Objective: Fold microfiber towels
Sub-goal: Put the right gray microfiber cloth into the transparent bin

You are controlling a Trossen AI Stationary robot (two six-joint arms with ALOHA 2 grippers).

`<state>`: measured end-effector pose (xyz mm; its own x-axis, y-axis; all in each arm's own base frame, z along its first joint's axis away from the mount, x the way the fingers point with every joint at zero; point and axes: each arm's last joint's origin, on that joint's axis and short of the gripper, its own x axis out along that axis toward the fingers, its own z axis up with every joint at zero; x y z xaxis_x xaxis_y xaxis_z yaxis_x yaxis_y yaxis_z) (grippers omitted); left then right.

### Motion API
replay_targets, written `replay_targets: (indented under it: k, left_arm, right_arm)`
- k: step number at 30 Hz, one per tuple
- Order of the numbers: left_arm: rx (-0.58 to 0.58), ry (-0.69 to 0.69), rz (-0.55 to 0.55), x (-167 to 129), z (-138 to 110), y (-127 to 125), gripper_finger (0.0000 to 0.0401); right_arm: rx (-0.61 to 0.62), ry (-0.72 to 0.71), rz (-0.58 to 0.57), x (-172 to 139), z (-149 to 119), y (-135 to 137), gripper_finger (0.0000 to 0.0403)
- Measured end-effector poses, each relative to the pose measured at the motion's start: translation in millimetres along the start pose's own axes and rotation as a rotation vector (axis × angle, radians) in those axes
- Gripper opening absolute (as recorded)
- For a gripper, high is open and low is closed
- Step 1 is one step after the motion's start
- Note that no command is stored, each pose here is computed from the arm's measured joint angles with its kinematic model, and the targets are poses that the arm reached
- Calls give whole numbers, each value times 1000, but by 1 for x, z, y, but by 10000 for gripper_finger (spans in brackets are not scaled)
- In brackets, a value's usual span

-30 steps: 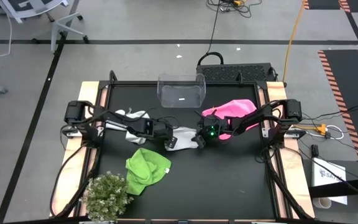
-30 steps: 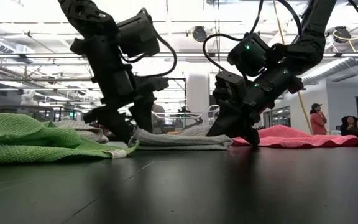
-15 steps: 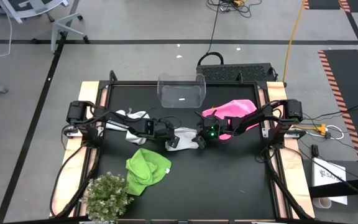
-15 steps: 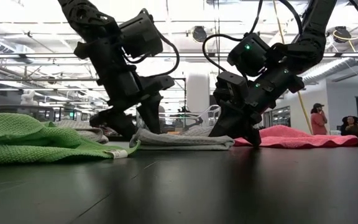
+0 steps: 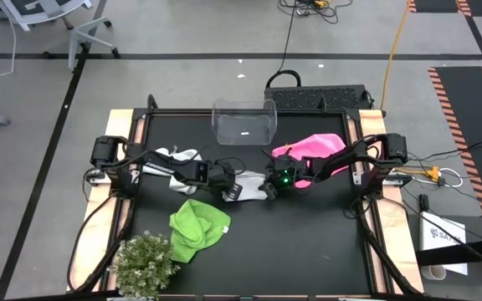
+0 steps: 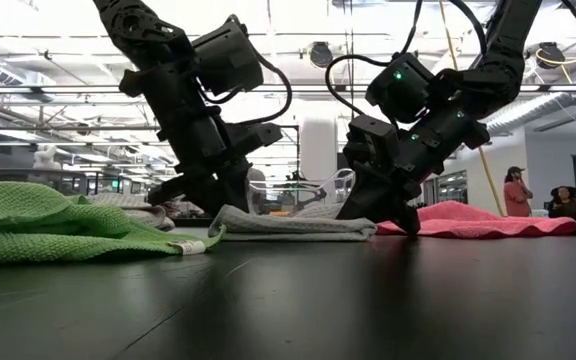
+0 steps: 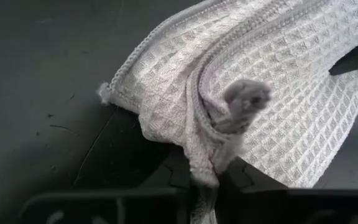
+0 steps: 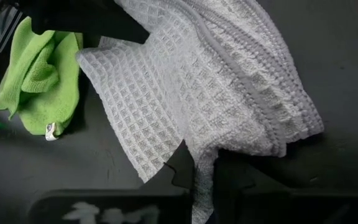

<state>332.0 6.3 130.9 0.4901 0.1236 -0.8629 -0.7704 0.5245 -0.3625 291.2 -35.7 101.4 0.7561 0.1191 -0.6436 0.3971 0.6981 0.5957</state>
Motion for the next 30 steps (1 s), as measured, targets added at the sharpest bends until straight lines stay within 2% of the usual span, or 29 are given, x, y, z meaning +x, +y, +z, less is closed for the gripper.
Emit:
replay_targets:
  k: [8,13,17,23,27,30]
  left_arm:
    - [25,-26,23,0,2,2,25]
    - [20,-47,7,-6,9,3,25]
    - [27,-127,-37,-28,24,1,25]
    - [52,-323,-82,-78,56,4,25]
    - [83,-424,-77,-104,82,4,25]
    - [129,-471,-57,-120,104,1,25]
  right_arm:
    - [39,-16,-8,-2,1,2,15]
    - [18,-104,28,-21,13,16,15]
    - [-1,-165,58,-40,23,28,15]
    - [-5,-259,37,-63,38,30,15]
    - [-44,-343,55,-79,70,37,15]
    - [-99,-328,22,-90,98,43,15]
